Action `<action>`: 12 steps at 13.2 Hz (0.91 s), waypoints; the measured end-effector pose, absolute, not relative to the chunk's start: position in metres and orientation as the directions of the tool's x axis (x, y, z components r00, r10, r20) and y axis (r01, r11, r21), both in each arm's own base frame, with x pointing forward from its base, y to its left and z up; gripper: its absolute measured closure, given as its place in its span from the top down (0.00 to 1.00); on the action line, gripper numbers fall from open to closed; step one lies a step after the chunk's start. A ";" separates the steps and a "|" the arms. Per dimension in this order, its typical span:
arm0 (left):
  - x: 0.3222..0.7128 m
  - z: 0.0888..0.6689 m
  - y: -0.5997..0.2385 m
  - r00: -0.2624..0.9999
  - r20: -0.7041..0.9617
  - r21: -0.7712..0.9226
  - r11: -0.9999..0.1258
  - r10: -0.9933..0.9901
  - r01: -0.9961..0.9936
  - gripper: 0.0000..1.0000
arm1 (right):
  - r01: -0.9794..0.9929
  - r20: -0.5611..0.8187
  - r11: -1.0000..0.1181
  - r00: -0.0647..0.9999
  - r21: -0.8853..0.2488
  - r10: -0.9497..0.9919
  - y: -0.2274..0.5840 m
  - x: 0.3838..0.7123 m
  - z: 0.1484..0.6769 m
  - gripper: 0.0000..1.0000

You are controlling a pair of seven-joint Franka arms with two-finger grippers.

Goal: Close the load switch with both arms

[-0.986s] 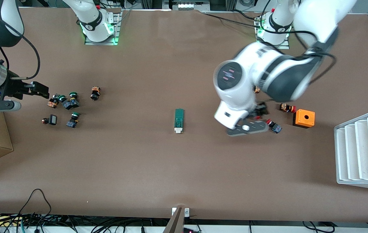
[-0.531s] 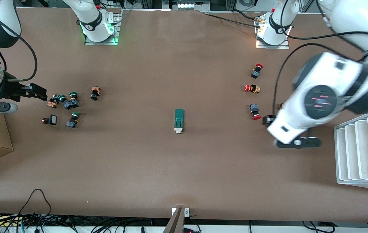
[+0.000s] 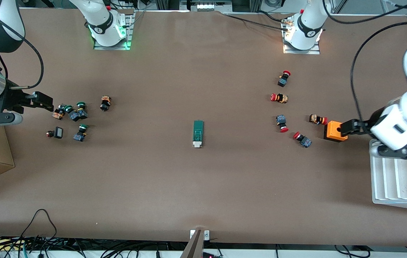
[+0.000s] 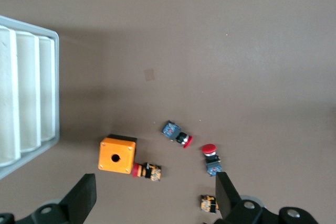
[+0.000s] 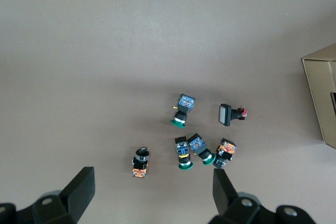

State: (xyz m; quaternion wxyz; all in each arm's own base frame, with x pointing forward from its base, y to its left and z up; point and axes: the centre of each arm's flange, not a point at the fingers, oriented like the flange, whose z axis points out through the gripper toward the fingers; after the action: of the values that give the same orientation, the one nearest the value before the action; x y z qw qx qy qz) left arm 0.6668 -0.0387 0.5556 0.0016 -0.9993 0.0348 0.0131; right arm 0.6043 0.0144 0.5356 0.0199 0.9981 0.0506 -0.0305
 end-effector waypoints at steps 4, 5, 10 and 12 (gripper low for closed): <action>0.639 0.569 0.006 0.993 0.062 -0.009 -0.995 -0.101 -0.101 1.00 | 0.105 -0.064 -0.994 0.993 0.036 0.102 0.015 0.606 0.534 1.00; 0.633 0.567 0.011 0.991 0.088 -0.014 -0.995 -0.097 -0.096 1.00 | 0.105 -0.062 -0.994 0.993 0.036 0.103 0.015 0.607 0.535 1.00; 0.606 0.553 0.027 0.988 0.139 -0.022 -0.997 -0.074 -0.072 1.00 | 0.122 -0.064 -0.992 0.991 0.042 0.119 0.023 0.606 0.534 1.00; 0.597 0.564 0.029 0.990 0.122 -0.019 -0.997 -0.070 -0.069 1.00 | 0.129 -0.064 -0.991 0.990 0.044 0.126 0.026 0.606 0.534 1.00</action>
State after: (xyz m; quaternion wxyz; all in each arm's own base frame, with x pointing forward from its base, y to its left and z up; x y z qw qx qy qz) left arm 0.5967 0.0290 0.5636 0.0074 -0.9975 0.0348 -0.0612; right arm 0.6064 0.0260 0.5341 0.0241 0.9972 0.0639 -0.0304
